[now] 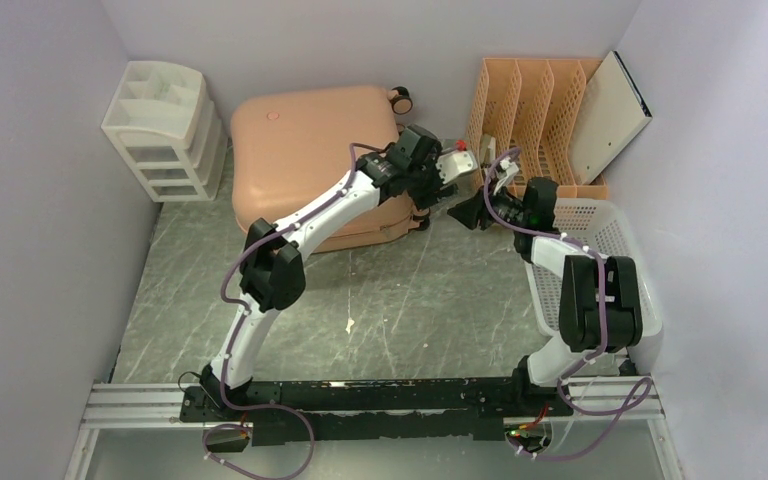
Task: Open, take out, and arrange the luggage
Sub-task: Adjust the luggage at the center of the board.
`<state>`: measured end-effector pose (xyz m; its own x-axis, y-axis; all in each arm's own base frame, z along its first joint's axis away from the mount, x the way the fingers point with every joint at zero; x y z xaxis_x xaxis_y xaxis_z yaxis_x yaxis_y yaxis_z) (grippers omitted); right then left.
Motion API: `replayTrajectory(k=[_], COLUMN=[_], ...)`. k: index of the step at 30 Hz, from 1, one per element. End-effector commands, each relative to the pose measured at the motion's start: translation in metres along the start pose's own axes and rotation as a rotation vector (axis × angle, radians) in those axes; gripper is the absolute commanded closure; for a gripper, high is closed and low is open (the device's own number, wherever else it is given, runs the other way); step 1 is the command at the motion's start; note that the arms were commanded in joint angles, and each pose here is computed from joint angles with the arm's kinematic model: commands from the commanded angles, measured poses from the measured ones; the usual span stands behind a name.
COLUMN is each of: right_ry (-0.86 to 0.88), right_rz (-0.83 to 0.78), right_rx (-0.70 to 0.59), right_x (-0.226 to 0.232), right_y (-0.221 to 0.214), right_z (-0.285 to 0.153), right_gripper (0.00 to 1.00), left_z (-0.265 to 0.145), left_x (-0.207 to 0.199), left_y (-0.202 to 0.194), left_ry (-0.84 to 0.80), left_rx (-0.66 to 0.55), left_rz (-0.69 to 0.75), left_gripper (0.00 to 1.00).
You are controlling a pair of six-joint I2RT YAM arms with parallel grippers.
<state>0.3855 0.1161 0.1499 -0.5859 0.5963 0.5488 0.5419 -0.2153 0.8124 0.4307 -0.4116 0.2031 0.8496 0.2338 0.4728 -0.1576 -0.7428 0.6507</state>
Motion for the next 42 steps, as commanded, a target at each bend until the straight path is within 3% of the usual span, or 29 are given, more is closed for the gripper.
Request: replayTrajectory(k=[1,11,18,23,31,42], right_ry=[0.04,0.137,0.241,0.342,0.544,0.538], right_rz=[-0.083,-0.1,-0.16,-0.117,-0.062,-0.053], right_rx=[-0.063,-0.088,-0.015,0.013,-0.086,-0.042], right_x=[0.01,0.016,0.044,0.063,0.097,0.112], right_y=[0.023,0.007,-0.02,-0.046,-0.066,-0.078], right_z=[-0.009,-0.008,0.017,0.034,0.022,0.049], right_gripper=[0.57,0.52,0.52,0.52,0.52,0.52], left_z=[-0.013,-0.04,-0.076,-0.098,-0.112,-0.122], left_x=[-0.005,-0.03,-0.049,-0.063,-0.066,-0.059], left_y=[-0.028,-0.022,-0.012,-0.004,0.009,0.025], left_ry=[-0.037,-0.195,-0.286,-0.341,-0.364,-0.356], left_rx=[0.116,0.089,0.017,-0.05,-0.109,-0.153], left_rz=[-0.019,0.003,0.008,-0.004,-0.016,-0.022], left_gripper=[0.32,0.95,0.95,0.95,0.95,0.95])
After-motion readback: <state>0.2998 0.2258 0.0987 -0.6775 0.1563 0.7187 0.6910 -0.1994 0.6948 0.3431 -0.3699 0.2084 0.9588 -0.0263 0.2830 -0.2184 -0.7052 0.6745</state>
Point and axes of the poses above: each gripper's point midway between its finger pads, its own z axis out along the fingers, its own x axis along the line the jaws close on, y = z × x, the point moved 2 cm from there along -z, back along the fingers, and after that the axes turned 10 degrees about z, right-handed, at the moved point
